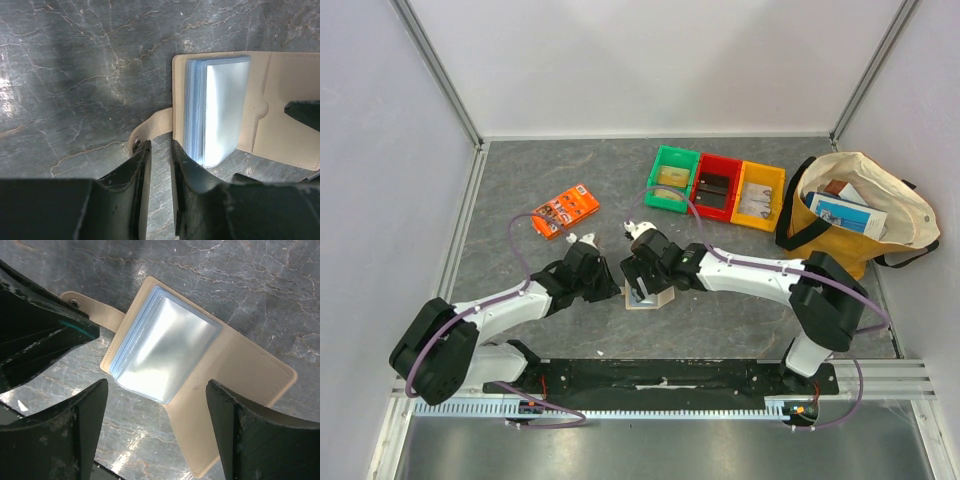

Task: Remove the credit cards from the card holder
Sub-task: Open the card holder at the center of the board.

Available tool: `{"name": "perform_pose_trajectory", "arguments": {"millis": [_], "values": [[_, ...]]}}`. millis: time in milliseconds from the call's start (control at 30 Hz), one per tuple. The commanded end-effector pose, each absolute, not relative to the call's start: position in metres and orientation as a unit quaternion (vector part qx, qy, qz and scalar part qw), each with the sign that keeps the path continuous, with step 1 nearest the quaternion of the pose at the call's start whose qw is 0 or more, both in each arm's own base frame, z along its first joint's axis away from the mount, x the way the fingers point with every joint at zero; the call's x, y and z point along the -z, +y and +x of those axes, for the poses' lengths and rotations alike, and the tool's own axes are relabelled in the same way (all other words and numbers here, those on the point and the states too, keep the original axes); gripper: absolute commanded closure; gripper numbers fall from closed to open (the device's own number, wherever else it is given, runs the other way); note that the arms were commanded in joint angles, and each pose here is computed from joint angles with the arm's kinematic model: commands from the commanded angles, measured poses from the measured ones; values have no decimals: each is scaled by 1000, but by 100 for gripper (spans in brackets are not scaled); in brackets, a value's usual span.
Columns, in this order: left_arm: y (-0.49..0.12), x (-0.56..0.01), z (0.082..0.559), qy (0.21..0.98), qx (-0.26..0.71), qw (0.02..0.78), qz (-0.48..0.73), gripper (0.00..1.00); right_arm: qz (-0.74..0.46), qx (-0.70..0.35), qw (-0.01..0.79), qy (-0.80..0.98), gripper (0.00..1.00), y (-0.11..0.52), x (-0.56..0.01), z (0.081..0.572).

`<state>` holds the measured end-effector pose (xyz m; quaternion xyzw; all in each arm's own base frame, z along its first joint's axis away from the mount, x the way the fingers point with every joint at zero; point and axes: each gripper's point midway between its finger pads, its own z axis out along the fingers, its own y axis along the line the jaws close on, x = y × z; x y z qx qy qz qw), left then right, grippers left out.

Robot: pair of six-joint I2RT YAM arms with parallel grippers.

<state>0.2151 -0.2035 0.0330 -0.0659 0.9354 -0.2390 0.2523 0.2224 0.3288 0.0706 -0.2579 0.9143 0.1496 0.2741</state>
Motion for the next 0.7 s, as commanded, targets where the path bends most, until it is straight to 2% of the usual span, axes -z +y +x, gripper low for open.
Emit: {"name": "perform_pose_trajectory", "arguments": {"millis": [0, 67, 667], "values": [[-205, -33, 223, 927, 248, 277, -54, 73, -233, -165, 288, 914, 8, 345, -72, 234], [-203, -30, 222, 927, 245, 277, -55, 73, -224, -161, 285, 918, 2, 345, -66, 234], [-189, -16, 214, 930, 237, 269, -77, 73, -196, -64, 293, 934, 3, 319, -43, 246]]}}
